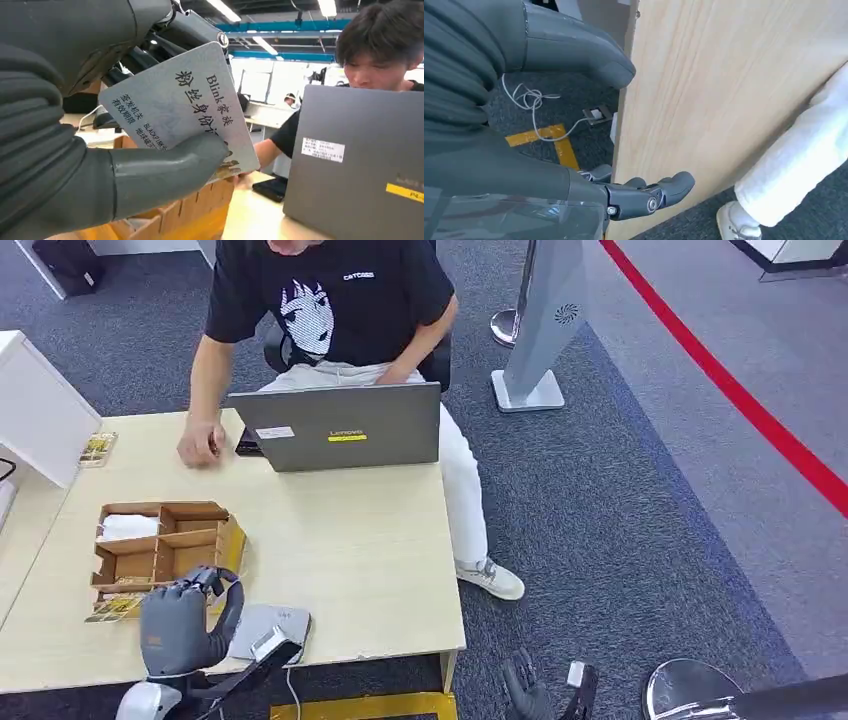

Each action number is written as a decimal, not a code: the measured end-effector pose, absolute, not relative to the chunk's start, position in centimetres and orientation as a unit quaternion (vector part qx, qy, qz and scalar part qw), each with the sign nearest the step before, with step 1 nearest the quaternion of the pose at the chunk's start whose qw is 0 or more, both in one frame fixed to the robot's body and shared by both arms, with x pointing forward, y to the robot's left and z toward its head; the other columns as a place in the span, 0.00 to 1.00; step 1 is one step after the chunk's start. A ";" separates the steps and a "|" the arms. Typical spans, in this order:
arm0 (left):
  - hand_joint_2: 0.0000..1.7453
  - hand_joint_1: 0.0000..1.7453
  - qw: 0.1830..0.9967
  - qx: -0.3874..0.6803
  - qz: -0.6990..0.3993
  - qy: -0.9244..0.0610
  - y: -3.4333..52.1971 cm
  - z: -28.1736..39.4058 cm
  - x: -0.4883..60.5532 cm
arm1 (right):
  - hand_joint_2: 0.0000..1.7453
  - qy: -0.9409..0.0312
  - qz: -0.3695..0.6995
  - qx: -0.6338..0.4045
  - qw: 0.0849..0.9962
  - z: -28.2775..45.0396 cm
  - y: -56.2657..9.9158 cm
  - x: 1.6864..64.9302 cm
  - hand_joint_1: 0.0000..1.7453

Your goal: Pass the card to the sensor for recognition and then transmit it.

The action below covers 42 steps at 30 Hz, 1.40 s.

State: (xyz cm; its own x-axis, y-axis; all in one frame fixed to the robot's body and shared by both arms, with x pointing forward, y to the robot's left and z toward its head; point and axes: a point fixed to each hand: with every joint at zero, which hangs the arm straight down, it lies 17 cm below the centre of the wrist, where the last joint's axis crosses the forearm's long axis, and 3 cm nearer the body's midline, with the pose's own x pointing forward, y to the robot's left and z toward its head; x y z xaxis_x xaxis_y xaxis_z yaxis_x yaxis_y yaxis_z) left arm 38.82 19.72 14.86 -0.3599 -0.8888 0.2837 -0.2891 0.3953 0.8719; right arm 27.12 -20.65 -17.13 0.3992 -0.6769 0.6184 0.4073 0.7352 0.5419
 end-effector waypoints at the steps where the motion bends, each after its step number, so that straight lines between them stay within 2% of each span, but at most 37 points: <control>1: 1.00 1.00 0.404 0.398 -0.375 -0.733 19.7 14.6 38.8 | 1.00 -0.438 -0.330 0.154 0.822 -17.1 -20.7 27.1 0.00; 13: 1.00 1.00 0.473 0.363 -0.405 -0.693 19.5 7.0 37.9 | 1.00 -0.437 -0.332 0.153 0.822 -17.2 -20.8 27.1 0.00; 25: 1.00 1.00 0.494 0.356 -0.413 -0.678 19.7 4.7 37.8 | 1.00 -0.436 -0.330 0.153 0.823 -17.2 -20.8 27.1 0.00; 38: 1.00 1.00 0.490 0.356 -0.409 -0.683 19.8 5.0 38.1 | 1.00 -0.435 -0.327 0.153 0.825 -17.3 -20.7 27.1 0.00; 42: 1.00 1.00 0.444 0.392 -0.380 -0.710 20.9 10.7 42.1 | 1.00 -0.431 -0.318 0.152 0.831 -17.3 -20.5 27.4 0.00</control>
